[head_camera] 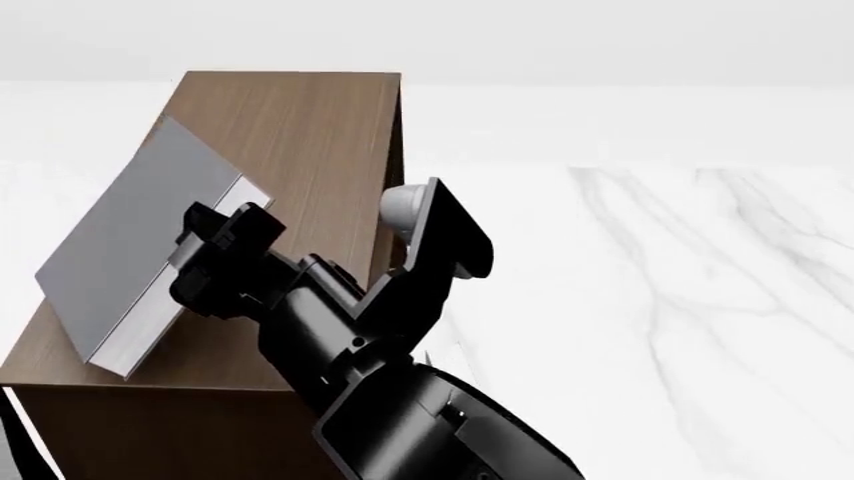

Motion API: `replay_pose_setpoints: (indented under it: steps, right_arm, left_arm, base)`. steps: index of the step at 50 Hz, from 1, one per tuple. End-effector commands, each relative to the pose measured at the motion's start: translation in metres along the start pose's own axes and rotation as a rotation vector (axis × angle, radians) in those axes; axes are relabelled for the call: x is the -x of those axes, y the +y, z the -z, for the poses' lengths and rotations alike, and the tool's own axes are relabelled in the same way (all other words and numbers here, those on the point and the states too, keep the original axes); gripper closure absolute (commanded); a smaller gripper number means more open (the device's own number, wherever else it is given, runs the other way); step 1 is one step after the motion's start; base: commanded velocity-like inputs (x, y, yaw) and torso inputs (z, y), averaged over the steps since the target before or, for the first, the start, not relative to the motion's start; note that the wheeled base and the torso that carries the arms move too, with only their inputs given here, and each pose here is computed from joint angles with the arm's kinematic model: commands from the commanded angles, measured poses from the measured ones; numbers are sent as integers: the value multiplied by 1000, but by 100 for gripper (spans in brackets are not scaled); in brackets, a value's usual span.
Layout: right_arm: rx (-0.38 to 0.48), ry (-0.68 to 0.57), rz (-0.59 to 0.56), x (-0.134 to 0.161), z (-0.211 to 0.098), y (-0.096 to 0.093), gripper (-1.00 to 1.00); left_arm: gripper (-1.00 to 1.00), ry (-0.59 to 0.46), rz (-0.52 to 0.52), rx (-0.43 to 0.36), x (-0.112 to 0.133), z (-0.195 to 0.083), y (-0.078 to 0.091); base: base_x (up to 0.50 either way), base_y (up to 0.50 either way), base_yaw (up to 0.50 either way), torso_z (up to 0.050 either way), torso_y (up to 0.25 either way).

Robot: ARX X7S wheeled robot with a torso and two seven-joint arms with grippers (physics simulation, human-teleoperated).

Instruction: Pick up the book in the middle and place it on the cabinet shelf.

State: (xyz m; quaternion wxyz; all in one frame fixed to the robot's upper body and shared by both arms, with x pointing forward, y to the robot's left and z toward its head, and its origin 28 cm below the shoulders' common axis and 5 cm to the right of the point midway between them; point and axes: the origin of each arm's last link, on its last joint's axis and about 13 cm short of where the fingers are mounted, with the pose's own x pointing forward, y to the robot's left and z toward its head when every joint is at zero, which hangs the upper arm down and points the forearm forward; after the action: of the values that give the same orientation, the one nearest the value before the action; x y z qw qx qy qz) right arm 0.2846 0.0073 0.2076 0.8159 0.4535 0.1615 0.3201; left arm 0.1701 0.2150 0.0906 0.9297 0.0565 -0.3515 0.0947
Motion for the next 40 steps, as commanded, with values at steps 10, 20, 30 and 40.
replay_pose_setpoints:
  steps: [10, 20, 30, 40]
  right_arm:
    - [14, -50, 7, -6, -9, -11, 100]
    - [20, -52, 32, -7, -10, -18, 100]
    - [22, -47, 54, -7, -9, -25, 100]
    - [43, -47, 98, -6, -9, -36, 100]
  left_arm:
    - [-100, -20, 2, -5, -2, 1, 0]
    - [-100, -16, 1, -3, -2, 1, 1]
    - [-100, -14, 0, -3, -2, 2, 1]
    - [-100, -6, 0, 0, -2, 3, 0]
  base:
    - [6, 2, 6, 0, 0]
    - [7, 1, 4, 0, 0]
    - [6, 1, 4, 0, 0]
    - [6, 1, 2, -2, 0]
